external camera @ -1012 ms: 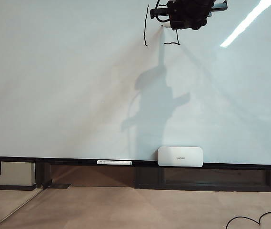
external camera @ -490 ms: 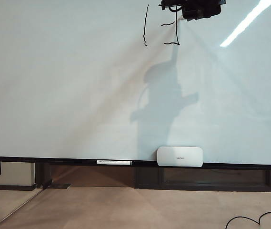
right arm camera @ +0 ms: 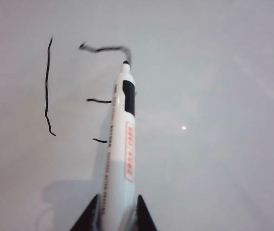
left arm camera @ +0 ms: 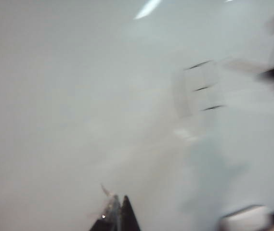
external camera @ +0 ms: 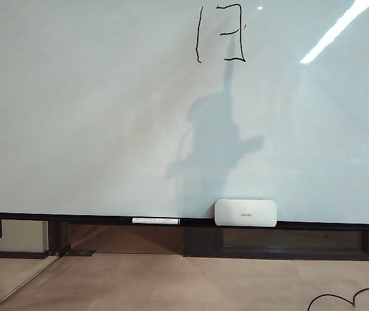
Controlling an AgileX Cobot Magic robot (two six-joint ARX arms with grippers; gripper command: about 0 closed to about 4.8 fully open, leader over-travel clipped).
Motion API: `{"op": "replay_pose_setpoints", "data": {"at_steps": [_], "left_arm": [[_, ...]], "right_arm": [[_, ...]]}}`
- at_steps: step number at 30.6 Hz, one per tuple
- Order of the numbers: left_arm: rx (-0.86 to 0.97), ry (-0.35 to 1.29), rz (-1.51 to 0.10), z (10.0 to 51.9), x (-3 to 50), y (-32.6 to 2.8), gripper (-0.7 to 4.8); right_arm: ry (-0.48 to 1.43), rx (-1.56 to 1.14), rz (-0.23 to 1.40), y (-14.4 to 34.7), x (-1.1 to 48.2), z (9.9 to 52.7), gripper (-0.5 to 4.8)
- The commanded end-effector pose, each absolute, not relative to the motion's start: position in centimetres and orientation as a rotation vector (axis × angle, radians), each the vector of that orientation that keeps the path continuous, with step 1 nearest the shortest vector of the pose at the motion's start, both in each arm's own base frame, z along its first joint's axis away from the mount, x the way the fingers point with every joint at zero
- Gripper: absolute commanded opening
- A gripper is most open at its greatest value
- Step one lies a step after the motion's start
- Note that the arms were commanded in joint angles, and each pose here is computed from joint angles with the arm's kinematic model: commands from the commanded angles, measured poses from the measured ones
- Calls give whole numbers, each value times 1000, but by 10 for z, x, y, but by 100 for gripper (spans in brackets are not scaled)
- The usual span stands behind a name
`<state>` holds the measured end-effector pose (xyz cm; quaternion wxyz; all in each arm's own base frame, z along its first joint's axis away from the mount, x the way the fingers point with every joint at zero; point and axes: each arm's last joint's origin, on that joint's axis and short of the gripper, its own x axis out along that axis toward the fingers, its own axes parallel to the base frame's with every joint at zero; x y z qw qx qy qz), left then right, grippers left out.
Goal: Reach to the right to find the marker pen, pick it up, and write the number 13 on the whiteboard.
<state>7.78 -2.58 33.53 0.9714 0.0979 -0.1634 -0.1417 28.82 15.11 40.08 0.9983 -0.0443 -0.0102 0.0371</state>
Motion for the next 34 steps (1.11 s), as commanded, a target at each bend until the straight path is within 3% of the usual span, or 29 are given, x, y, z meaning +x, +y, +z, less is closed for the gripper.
{"op": "replay_pose_setpoints", "data": {"at_steps": [1,13,21,23,34], "left_arm": [[187,-303,-145,339,62,-16,-6],[135,-85,39,328,42,-3,-6],[68,-135,73,325,-4,13,-6],[87,-70,121,324,-10,16,-6],[44,-37,-1,330,-25,17,-6]], "right_arm": [[-2,-57,63,142,260,410,-5],[-63,25,118,110,172,408,-6],[-62,-3,136,94,123,400,-6],[-65,-4,124,89,113,396,-6],[-77,-46,150,50,57,374,-6]]}}
